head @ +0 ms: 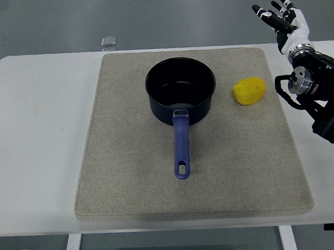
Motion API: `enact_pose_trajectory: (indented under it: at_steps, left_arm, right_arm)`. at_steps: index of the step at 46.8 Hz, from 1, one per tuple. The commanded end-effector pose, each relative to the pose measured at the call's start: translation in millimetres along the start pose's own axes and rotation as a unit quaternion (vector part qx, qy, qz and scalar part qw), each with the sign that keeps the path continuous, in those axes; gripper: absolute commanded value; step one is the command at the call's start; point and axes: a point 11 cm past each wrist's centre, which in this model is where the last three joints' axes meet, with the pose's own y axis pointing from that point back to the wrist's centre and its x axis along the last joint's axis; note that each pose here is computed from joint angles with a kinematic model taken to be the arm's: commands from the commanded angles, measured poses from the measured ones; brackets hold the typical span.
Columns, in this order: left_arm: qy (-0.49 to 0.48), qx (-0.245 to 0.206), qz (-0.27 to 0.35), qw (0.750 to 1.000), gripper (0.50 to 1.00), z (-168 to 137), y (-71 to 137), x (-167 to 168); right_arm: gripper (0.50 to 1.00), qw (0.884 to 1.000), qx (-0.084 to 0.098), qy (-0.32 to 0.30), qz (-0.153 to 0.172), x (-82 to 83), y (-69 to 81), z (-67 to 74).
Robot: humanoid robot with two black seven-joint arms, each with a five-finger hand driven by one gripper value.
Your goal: Put the potato in the blue pot
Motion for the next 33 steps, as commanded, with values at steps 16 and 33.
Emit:
enact_pose_trajectory:
  at_steps: [16, 33]
  left_arm:
    - [0.022, -0.01, 0.003, 1.0, 0.992, -5.0, 0.2, 1.6]
    - [0.022, -0.01, 0.003, 1.0, 0.992, -5.1, 0.2, 1.6]
  right_arm:
    - [0.924, 1.0, -0.001, 0.024, -0.014, -4.6, 1.1, 2.6]
    - [0.924, 0.986, -0.001, 0.126, -0.109, -1.5, 5.0, 4.4]
